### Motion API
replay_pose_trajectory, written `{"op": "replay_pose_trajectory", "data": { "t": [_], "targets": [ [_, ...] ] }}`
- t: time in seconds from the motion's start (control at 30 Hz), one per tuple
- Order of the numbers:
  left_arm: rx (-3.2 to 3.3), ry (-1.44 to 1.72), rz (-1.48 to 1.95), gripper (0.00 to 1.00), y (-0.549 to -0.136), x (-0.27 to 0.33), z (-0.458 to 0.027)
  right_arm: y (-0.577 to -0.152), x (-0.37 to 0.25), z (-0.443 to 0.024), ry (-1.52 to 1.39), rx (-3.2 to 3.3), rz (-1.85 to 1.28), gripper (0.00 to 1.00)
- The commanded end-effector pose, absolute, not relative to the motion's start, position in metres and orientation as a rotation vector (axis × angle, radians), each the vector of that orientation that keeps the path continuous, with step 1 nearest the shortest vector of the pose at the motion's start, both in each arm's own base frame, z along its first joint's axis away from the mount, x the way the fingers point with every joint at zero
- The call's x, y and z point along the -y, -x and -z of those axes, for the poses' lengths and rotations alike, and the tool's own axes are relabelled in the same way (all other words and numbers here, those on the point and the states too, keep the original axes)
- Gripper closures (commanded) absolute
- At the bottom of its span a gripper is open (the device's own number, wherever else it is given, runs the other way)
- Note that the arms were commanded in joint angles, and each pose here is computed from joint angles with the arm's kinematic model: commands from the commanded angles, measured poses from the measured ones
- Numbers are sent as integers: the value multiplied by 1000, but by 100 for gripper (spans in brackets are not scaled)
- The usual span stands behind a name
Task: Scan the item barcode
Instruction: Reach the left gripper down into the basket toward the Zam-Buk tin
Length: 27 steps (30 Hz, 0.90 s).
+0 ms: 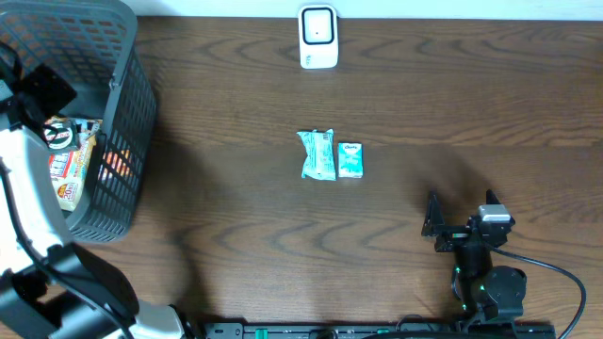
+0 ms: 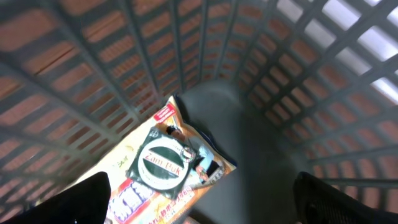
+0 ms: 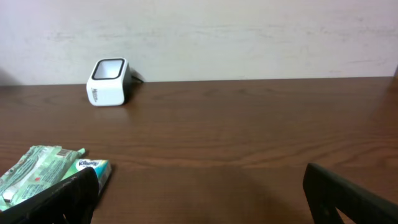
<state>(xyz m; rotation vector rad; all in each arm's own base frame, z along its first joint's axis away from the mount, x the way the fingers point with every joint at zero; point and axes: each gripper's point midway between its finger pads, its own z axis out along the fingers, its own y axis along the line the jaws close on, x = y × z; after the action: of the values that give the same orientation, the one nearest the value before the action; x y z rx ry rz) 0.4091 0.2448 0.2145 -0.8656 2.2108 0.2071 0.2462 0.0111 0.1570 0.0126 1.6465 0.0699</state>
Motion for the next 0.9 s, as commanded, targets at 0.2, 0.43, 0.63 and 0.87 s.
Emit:
{"op": "replay_pose_trajectory", "data": {
  "t": [0.2, 0.43, 0.63, 0.87],
  "targets": [
    [-2424, 757, -462, 7, -410, -279, -139, -246, -10, -157, -7, -1646, -57, 1],
    [-2507, 680, -470, 8, -416, -281, -105, -246, -10, -157, -7, -1646, -57, 1],
    [-2524, 681, -465, 8, -420, -283, -88, -246, -10, -157, -7, -1646, -57, 1],
    [-2567, 691, -455, 7, -416, -283, -69, -246, -10, -156, -7, -1646, -57, 1]
  ]
}}
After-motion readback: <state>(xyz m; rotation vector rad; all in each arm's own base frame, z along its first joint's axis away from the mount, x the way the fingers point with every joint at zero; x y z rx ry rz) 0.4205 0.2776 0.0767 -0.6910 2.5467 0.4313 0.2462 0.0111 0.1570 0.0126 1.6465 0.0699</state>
